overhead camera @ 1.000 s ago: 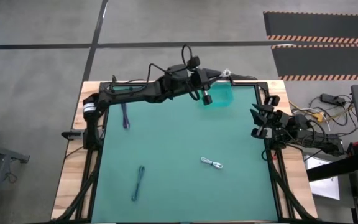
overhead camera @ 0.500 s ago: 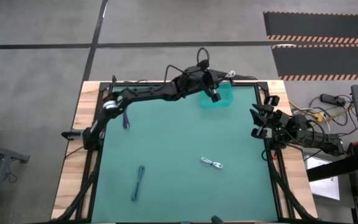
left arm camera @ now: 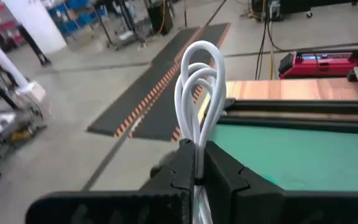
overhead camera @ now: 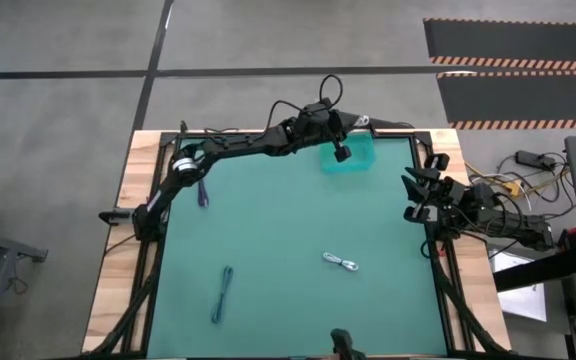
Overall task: Pick and place USB-C Cables
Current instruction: Put the top white charger cable into the blue bin
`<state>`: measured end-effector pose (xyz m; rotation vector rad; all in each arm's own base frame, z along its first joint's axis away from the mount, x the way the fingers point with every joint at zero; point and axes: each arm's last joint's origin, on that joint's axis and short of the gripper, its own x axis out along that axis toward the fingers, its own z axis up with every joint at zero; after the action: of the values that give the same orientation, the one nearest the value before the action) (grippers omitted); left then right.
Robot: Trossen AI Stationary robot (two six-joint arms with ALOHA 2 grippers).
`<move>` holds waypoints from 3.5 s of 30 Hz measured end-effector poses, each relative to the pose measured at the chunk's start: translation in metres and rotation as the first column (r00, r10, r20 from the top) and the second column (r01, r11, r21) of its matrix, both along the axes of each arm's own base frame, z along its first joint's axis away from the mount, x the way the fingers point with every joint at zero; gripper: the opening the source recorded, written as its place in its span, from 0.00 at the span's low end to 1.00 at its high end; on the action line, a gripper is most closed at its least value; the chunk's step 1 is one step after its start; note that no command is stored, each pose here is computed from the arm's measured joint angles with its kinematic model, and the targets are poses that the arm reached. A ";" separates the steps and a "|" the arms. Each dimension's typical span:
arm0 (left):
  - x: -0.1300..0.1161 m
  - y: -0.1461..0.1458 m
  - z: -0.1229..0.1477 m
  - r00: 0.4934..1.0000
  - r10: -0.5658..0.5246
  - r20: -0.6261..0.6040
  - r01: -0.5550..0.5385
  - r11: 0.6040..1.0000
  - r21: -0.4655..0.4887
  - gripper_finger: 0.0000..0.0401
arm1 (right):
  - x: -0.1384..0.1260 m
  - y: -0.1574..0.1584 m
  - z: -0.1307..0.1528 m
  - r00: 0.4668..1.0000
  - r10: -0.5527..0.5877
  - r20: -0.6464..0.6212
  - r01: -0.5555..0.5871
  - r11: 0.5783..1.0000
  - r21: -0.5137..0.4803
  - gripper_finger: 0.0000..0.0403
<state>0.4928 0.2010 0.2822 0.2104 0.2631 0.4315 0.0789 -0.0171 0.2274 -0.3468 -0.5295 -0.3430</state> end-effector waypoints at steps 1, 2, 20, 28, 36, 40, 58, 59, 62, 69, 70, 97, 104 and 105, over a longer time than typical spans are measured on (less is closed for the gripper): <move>0.000 0.001 -0.003 1.000 0.003 -0.001 -0.003 1.000 -0.010 0.01 | 0.000 0.000 0.000 1.000 0.000 0.000 0.000 1.000 -0.001 0.23; 0.000 0.003 -0.004 1.000 0.006 0.001 -0.006 1.000 -0.023 0.01 | 0.000 0.000 0.000 1.000 0.000 0.000 0.000 1.000 -0.001 0.23; -0.003 0.003 -0.029 0.999 0.006 -0.049 -0.012 0.993 -0.114 0.01 | 0.000 0.000 0.000 1.000 -0.001 0.000 0.001 1.000 -0.001 0.23; -0.005 0.002 -0.043 0.997 0.012 -0.074 -0.023 0.988 -0.150 0.01 | 0.000 0.000 0.000 1.000 -0.001 0.000 0.001 1.000 -0.001 0.23; -0.007 0.002 -0.053 0.995 0.012 -0.097 -0.027 0.987 -0.160 0.01 | 0.000 0.000 0.000 1.000 -0.005 -0.003 0.005 1.000 -0.007 0.23; -0.008 0.002 -0.054 0.995 0.012 -0.096 -0.027 0.987 -0.160 0.01 | 0.000 0.000 0.000 1.000 -0.005 -0.005 0.005 1.000 -0.006 0.23; -0.002 0.003 -0.052 1.000 0.019 0.002 -0.018 0.989 -0.148 0.01 | 0.001 0.000 -0.001 1.000 -0.018 -0.020 0.018 1.000 -0.018 0.23; -0.001 0.003 -0.055 1.000 0.018 0.011 -0.016 0.989 -0.145 0.01 | 0.001 0.000 -0.001 1.000 -0.018 -0.021 0.018 1.000 -0.018 0.23; 0.000 0.004 -0.058 1.000 0.019 0.004 -0.018 0.989 -0.148 0.01 | 0.001 0.000 -0.001 1.000 -0.018 -0.020 0.018 1.000 -0.018 0.23; 0.000 0.004 -0.057 1.000 0.019 0.019 -0.016 0.990 -0.142 0.01 | 0.001 0.000 -0.001 0.999 -0.025 -0.024 0.024 1.000 -0.019 0.23; 0.000 0.004 -0.057 1.000 0.019 0.018 -0.016 0.990 -0.142 0.01 | 0.001 0.000 -0.001 0.999 -0.025 -0.024 0.024 1.000 -0.020 0.23; -0.001 0.003 -0.063 1.000 0.026 -0.006 -0.026 0.984 -0.178 0.01 | 0.001 0.000 -0.001 0.999 -0.026 -0.027 0.026 0.999 -0.021 0.23; -0.002 0.003 -0.065 0.999 0.041 -0.001 -0.040 0.973 -0.228 0.01 | 0.001 0.000 -0.001 0.999 -0.026 -0.026 0.026 0.999 -0.021 0.23; -0.002 0.003 -0.065 0.999 0.044 -0.005 -0.044 0.970 -0.238 0.01 | 0.001 0.000 -0.001 0.999 -0.026 -0.026 0.026 0.999 -0.021 0.23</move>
<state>0.4908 0.2040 0.2169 -0.0309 0.3173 0.4398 0.0798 -0.0175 0.2260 -0.3781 -0.5036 -0.3580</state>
